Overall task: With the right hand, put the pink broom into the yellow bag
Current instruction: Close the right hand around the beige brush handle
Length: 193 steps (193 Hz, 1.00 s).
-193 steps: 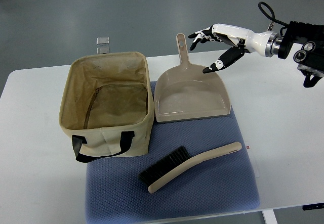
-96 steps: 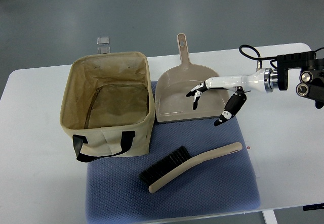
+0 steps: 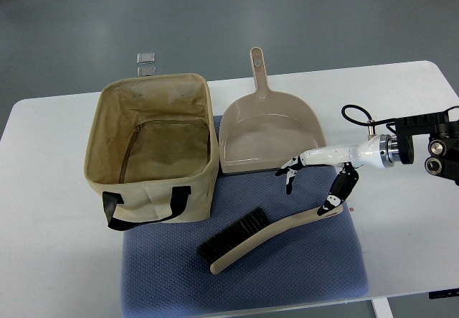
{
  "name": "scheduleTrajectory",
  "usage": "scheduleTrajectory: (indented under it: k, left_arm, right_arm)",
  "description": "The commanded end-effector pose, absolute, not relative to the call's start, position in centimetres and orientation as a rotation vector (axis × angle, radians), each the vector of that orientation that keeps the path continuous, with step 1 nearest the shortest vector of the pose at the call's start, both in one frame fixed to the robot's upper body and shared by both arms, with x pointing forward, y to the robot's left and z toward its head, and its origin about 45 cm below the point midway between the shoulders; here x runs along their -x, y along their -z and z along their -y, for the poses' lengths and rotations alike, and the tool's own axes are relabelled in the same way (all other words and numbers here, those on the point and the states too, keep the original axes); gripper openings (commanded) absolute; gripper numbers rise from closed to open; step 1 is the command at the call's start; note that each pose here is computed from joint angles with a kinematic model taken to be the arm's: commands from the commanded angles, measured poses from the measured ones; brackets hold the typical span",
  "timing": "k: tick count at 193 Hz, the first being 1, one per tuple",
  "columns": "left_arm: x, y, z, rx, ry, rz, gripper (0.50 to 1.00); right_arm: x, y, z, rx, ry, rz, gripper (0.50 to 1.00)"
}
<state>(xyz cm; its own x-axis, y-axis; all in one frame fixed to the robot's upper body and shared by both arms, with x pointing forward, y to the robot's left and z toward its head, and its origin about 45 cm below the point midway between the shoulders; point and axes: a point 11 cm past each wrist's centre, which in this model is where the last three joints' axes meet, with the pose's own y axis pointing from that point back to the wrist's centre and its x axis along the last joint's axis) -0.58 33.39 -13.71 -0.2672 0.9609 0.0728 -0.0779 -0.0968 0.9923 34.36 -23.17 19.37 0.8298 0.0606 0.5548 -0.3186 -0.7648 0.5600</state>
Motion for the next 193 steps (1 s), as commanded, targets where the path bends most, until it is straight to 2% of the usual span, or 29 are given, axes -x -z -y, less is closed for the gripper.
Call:
scheduleTrajectory:
  k: [1,84,133,154,163,193]
  left_arm:
    - [0.7,13.7,-33.4,-1.066,-1.511,-1.291,1.0]
    - [0.6,13.7,-33.4,-1.066,-1.51,-1.291,1.0]
    - [0.7,13.7,-33.4,-1.067,-1.51,-1.293,1.0]
    - [0.6,13.7,-33.4,-1.066,-1.51,-1.291,1.0]
    - [0.6,13.7,-33.4,-1.066,-1.51,-1.291,1.0]
    - [0.6,13.7,-33.4,-1.066,-1.51,-1.291,1.0]
  right_arm:
    - [-33.9,-18.6,22.6,-2.347,-0.744,0.183,0.928]
    - [-32.9,-16.5,22.9,-2.309,-0.818,0.216,0.926]
    - [-32.5,-15.9,22.9,-2.286,-0.879,0.213,0.903]
    - [-32.5,-16.0,23.0,-2.284,-0.878,0.214,0.858]
    - [-32.5,-15.9,22.9,-2.287,-0.877,0.212,0.819]
    - [-32.4,-15.9,22.9,-2.285,-0.879,0.206,0.762]
